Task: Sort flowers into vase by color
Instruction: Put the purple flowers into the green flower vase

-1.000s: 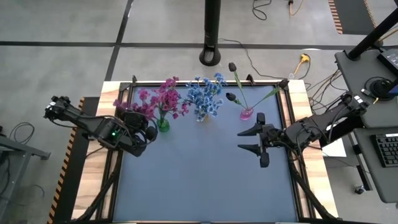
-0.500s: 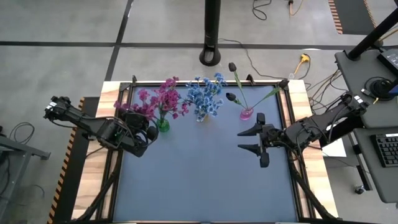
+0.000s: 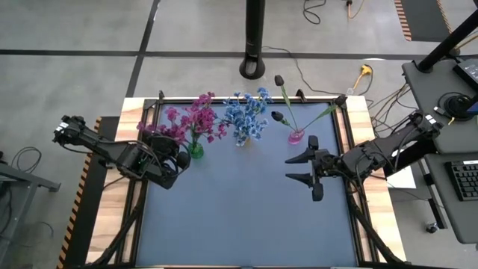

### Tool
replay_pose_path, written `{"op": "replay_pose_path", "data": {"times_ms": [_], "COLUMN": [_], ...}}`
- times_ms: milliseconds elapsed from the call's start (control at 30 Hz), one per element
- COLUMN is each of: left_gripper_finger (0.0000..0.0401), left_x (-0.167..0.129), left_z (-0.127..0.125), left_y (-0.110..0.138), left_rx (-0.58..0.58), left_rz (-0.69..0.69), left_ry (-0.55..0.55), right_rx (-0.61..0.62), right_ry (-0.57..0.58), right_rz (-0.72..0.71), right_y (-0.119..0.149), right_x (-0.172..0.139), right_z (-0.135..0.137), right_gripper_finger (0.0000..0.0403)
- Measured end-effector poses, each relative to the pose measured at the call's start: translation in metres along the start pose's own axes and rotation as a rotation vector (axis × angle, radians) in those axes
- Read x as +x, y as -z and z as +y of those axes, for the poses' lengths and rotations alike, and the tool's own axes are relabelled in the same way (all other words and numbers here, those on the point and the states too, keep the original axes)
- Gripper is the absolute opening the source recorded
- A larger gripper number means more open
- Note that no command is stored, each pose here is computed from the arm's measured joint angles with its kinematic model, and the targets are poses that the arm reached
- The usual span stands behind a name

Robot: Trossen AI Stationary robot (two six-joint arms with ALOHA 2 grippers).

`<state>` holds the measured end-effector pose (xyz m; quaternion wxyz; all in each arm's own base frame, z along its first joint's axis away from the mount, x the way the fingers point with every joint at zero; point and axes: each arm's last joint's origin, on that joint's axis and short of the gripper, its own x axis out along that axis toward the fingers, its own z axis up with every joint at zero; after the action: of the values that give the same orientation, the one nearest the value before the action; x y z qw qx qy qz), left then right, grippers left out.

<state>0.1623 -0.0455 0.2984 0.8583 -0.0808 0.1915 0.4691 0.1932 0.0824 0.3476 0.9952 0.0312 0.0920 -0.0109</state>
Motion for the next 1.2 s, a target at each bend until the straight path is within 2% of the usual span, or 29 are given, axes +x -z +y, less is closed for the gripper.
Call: {"op": "replay_pose_path", "data": {"times_ms": [1200], "left_gripper_finger": [0.0008], "left_x": [0.0025], "left_z": [-0.0060], "left_y": [0.0035], "left_rx": [0.015], "left_rz": [0.003], "left_ry": [-0.012], "right_rx": [0.003], "right_ry": [0.000], "right_rz": [0.009], "right_y": [0.0010], "right_x": [0.0000], "right_z": [-0.0001], "right_gripper_finger": [0.0189]}}
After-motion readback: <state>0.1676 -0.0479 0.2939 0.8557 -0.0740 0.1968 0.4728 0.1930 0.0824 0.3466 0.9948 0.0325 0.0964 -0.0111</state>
